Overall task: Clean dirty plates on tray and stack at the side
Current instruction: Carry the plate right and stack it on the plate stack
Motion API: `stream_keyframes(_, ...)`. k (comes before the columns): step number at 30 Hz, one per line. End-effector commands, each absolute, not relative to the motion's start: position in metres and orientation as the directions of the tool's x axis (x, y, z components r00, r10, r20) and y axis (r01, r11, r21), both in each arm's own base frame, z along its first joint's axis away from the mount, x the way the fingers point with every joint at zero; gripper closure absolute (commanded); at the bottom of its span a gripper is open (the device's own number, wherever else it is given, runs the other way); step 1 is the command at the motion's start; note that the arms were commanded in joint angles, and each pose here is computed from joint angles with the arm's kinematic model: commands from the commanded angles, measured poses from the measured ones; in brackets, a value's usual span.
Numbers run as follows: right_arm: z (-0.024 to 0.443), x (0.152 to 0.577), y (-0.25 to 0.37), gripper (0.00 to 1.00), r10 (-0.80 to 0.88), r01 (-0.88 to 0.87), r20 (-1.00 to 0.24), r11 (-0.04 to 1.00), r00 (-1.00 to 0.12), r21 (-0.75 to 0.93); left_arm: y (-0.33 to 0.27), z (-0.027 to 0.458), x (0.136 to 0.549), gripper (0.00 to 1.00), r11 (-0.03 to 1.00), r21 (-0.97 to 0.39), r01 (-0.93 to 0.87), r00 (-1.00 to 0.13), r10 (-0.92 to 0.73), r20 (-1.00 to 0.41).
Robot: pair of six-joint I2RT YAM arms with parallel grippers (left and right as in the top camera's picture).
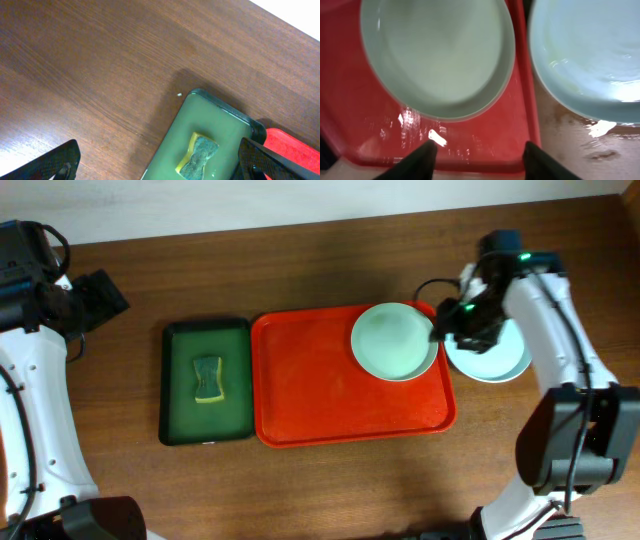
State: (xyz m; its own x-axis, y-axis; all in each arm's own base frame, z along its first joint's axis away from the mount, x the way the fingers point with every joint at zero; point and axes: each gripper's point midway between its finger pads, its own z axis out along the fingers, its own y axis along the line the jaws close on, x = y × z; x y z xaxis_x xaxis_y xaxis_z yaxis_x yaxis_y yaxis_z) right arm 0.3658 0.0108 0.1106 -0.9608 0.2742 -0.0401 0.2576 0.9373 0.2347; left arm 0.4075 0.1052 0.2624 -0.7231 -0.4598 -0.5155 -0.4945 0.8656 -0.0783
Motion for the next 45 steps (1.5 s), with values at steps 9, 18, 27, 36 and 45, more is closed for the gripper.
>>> stream_keyframes(9, 0.016, 0.358, 0.021, 0.67, 0.473, 0.458, -0.093, 0.877, -0.876, 0.141, 0.107, 0.259, 0.407, 0.01, 0.859, -0.077, -0.507, -0.721, -0.471, -0.508)
stream_keyframes(18, 0.053, 0.371, 0.037, 0.96, 0.468, 0.429, -0.093, 0.861, -0.879, 0.272, 0.107, 0.259, 0.407, 0.01, 0.858, -0.078, -0.507, -0.72, -0.472, -0.509)
stream_keyframes(27, 0.086, 0.359, 0.039, 0.96, 0.424, 0.379, -0.126, 0.883, -0.897, 0.276, 0.107, 0.259, 0.407, 0.01, 0.858, -0.077, -0.507, -0.72, -0.472, -0.508)
stream_keyframes(36, 0.018, 0.342, 0.037, 0.58, 0.442, 0.405, -0.18, 0.89, -0.879, 0.209, 0.107, 0.259, 0.407, 0.01, 0.858, -0.077, -0.507, -0.72, -0.472, -0.508)
stream_keyframes(45, 0.02, 0.36, 0.043, 0.96, 0.448, 0.383, -0.211, 0.878, -0.869, 0.287, 0.107, 0.259, 0.407, 0.01, 0.858, -0.077, -0.507, -0.72, -0.472, -0.508)
